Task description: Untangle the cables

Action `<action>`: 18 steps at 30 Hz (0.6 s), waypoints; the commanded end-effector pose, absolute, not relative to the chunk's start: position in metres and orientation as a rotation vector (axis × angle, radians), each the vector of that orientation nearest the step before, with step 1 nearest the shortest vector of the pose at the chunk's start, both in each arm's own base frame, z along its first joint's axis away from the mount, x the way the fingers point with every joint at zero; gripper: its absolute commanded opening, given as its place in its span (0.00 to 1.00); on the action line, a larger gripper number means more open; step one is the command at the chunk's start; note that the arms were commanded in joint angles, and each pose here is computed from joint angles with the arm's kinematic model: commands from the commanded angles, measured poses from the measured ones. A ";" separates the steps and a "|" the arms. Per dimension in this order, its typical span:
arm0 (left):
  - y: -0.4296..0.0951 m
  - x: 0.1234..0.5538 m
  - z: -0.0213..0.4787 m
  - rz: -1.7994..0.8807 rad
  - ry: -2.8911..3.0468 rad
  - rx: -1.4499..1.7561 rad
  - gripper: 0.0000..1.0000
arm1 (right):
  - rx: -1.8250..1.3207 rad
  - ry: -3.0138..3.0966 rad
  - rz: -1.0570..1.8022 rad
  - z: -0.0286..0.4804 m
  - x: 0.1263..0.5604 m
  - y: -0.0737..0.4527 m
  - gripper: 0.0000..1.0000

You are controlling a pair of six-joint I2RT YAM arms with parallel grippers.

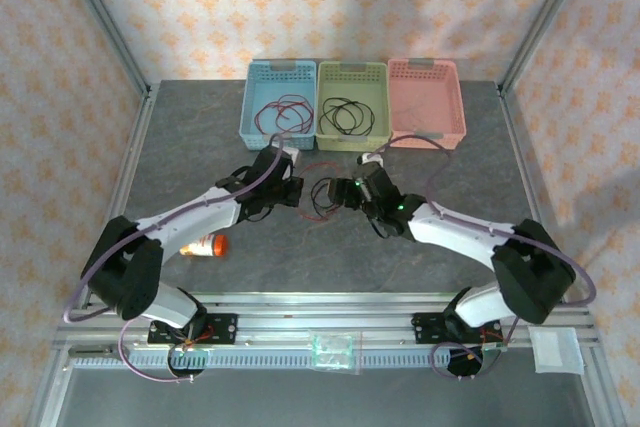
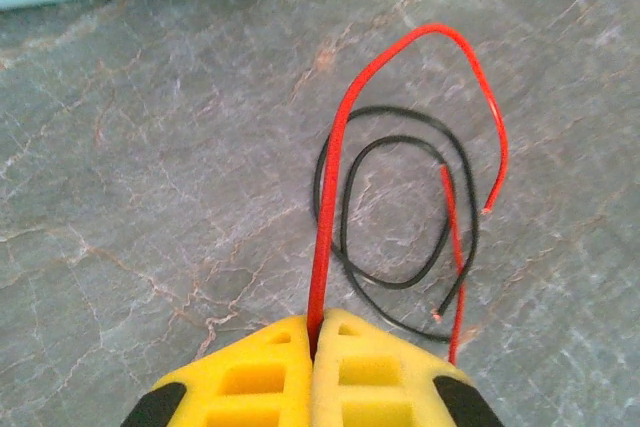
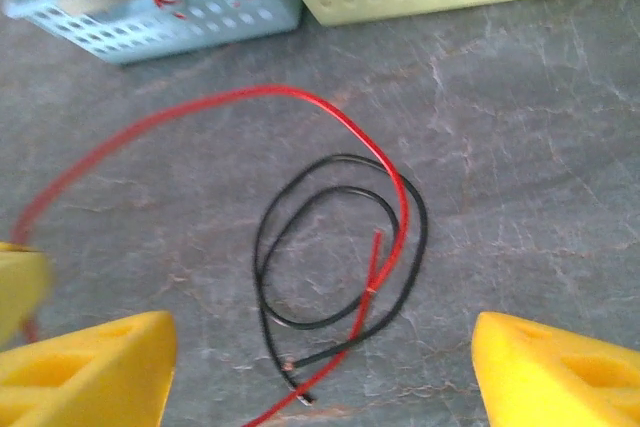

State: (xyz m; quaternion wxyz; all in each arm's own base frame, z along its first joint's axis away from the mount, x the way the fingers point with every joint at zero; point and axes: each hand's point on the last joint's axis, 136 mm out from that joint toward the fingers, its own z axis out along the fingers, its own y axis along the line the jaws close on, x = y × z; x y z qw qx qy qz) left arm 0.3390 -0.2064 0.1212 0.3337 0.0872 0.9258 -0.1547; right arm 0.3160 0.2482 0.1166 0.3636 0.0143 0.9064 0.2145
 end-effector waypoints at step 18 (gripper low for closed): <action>-0.233 0.325 0.243 -0.697 2.126 0.308 0.00 | 0.189 2.394 0.590 0.078 0.355 0.289 0.91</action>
